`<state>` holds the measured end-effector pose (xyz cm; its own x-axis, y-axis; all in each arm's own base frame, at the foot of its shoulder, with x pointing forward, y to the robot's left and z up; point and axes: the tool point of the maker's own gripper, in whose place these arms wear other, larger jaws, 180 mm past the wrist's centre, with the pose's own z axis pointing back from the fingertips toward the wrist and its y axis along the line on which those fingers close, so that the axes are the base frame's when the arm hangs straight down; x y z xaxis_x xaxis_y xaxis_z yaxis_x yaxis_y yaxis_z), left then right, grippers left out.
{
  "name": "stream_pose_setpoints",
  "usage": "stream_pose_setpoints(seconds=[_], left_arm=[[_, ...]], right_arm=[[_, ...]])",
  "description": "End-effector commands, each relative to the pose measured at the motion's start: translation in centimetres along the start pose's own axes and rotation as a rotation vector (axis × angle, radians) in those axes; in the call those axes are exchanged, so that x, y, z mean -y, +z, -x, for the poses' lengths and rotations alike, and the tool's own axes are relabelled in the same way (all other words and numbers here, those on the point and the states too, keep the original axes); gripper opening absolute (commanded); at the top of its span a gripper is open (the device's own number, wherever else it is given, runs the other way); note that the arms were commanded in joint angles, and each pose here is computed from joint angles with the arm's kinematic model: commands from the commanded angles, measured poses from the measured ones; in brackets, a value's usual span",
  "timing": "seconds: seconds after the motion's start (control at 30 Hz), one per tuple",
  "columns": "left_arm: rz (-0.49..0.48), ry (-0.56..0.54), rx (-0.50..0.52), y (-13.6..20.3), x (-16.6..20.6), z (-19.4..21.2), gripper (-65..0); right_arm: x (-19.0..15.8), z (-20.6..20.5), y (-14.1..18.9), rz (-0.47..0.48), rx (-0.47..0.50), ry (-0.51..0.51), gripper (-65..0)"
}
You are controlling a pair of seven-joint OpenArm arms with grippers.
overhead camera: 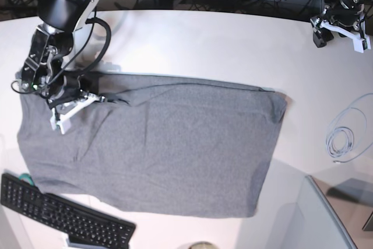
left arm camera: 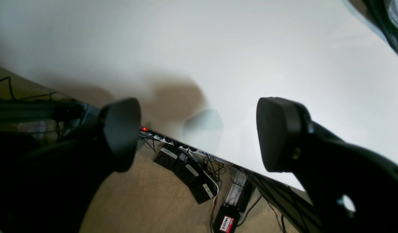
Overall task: Layout the t-shirt on the table in an organized manner, then fold the t-shirt properly
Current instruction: 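Move the right gripper to the shirt edge and grasp the fabric, then lower the left gripper to the shirt corner and grasp it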
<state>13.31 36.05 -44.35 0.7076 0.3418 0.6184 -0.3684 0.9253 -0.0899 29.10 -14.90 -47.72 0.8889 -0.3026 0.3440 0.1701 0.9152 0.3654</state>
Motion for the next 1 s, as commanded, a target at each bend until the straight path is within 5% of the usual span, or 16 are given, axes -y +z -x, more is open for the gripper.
stream_pose_setpoints(seconds=[0.0, 0.63, 0.8, 0.97], left_arm=[[-0.008, -0.02, 0.045, 0.5, -0.6, -1.4, -11.7], [-0.008, -0.02, 0.045, 0.5, -0.6, -1.4, -11.7], [-0.004, -0.035, 0.057, 0.6, -0.2, -2.0, -11.7], [0.088, -0.185, 0.089, 0.4, 4.6, -4.4, -11.8]], right_arm=[[-0.8, -2.6, 0.4, -0.017, 0.061, 0.012, -64.8], [-7.7, -11.7, -2.3, -0.166, 0.177, -0.051, -64.8], [-9.8, -15.5, -0.1, -0.229, 0.268, 0.074, -65.0], [-5.3, -13.7, 3.2, -0.114, 0.28, 0.171, -65.0]])
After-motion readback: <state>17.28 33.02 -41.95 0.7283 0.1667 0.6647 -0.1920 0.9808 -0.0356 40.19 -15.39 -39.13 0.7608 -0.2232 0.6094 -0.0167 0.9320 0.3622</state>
